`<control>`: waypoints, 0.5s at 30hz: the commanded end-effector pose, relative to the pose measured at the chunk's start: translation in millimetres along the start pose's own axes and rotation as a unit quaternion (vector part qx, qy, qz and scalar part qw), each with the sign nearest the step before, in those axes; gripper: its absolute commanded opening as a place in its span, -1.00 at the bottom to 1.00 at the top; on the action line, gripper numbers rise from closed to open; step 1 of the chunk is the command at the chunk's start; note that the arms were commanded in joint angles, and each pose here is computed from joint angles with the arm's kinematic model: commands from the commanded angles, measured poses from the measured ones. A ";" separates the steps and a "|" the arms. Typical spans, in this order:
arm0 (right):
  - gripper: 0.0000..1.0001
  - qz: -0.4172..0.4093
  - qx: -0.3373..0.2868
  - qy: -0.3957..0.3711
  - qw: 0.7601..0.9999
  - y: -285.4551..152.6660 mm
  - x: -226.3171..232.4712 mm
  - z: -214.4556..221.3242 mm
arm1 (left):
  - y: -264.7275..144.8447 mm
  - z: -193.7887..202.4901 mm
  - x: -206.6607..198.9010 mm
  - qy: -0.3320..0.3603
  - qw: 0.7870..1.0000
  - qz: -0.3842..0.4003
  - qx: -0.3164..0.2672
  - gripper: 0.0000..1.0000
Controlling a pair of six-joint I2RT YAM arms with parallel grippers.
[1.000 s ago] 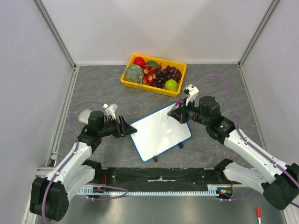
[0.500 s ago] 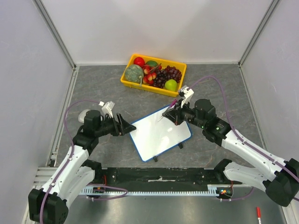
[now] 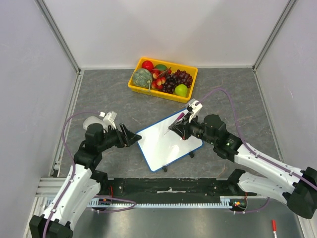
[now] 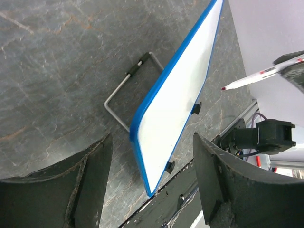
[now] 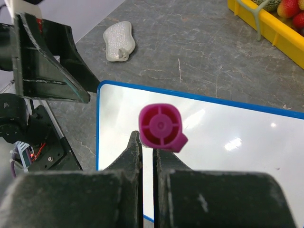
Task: Write a sentence on the whiteboard
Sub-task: Hold the whiteboard at the corner of the board.
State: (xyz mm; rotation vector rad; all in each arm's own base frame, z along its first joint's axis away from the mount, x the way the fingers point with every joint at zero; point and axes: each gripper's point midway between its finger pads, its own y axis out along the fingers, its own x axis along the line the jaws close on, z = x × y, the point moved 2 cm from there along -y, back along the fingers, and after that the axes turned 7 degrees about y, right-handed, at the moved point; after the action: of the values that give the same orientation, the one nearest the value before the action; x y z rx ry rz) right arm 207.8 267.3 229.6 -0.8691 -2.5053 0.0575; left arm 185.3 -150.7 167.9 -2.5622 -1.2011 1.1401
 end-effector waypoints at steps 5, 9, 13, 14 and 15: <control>-1.00 -0.049 -0.043 -0.037 0.997 8.9 23.2 -14.0 | 7.6 27.2 3.8 -0.035 0.998 0.045 -0.015 0.40; -1.00 -0.058 -0.049 -0.040 0.996 19.8 35.8 -6.0 | 10.9 29.0 4.8 -0.033 0.998 0.053 -0.015 0.36; -1.00 -0.053 -0.060 -0.042 0.996 31.6 41.6 6.5 | 17.0 24.6 5.7 -0.023 0.998 0.061 -0.022 0.35; -1.00 -0.044 -0.069 -0.041 0.996 33.2 39.8 7.0 | 18.5 24.4 5.6 -0.021 0.998 0.064 -0.020 0.33; -1.00 -0.042 -0.076 -0.040 0.995 34.0 39.3 6.6 | 19.9 24.2 5.2 -0.017 0.997 0.069 -0.021 0.32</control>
State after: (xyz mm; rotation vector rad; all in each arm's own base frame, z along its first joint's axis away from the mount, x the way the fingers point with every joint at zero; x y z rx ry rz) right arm 187.2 314.6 220.6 -0.7448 -2.6154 0.0280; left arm 175.4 -158.0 124.1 -2.5829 -1.1365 1.2624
